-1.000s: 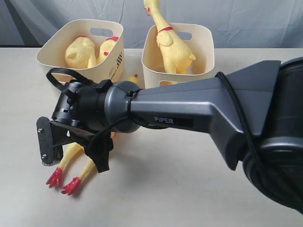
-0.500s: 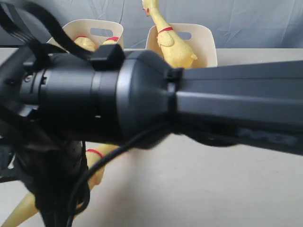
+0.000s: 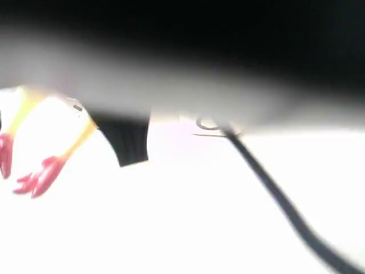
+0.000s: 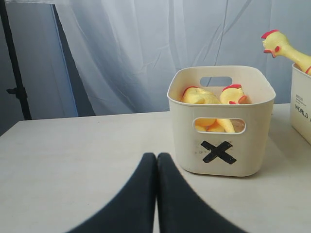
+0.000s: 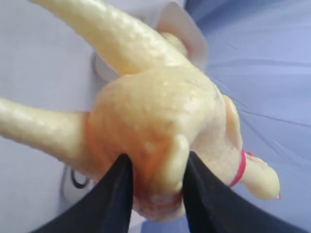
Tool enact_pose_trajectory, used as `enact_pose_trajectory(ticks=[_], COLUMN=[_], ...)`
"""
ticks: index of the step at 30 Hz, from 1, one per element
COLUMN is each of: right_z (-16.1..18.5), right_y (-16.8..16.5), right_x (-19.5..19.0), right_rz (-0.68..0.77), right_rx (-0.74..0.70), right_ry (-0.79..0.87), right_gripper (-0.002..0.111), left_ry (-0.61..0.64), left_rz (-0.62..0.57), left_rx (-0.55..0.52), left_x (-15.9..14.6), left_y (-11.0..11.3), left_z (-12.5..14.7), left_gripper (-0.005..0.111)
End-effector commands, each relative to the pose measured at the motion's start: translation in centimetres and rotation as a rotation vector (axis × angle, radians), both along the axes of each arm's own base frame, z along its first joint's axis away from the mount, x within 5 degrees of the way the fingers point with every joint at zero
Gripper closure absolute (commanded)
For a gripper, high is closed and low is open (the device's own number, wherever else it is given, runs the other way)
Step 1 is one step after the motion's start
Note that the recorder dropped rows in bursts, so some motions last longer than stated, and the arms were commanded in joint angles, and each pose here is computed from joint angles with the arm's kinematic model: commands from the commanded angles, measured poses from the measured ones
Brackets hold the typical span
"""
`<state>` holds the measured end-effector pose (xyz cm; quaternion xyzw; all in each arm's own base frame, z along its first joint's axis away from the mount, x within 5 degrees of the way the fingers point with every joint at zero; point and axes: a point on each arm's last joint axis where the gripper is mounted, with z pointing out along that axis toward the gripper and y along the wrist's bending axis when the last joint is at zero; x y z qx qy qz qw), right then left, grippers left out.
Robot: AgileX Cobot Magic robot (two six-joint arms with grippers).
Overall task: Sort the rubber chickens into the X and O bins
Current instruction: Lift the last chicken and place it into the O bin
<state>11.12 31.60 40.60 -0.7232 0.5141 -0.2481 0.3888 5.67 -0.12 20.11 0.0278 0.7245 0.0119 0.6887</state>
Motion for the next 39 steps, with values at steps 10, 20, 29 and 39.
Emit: enact_pose_trajectory(ticks=[10,20,29,39], right_z=[-8.7,-13.9,-16.4,-18.8], right_y=[-2.2,-4.9,-7.6,-7.8], right_x=[16.2,24.2,27.3,26.5], right_rz=[-0.303,-0.513,-0.553,-0.525], right_rx=[-0.25,-0.358,-0.468,-0.517], right_ry=[-0.206,-0.499,-0.487,-0.197], right_gripper=[0.109,0.109,0.109,0.062], left_ry=[-0.004,-0.004,-0.004,-0.004], left_rz=[-0.001,-0.001,-0.001,-0.001], left_rx=[-0.007,-0.007,-0.007,-0.007], left_x=[0.0,0.0,0.0,0.0], left_y=[0.0,0.0,0.0,0.0], left_z=[0.0,0.0,0.0,0.0], left_gripper=[0.107,0.107,0.107,0.107])
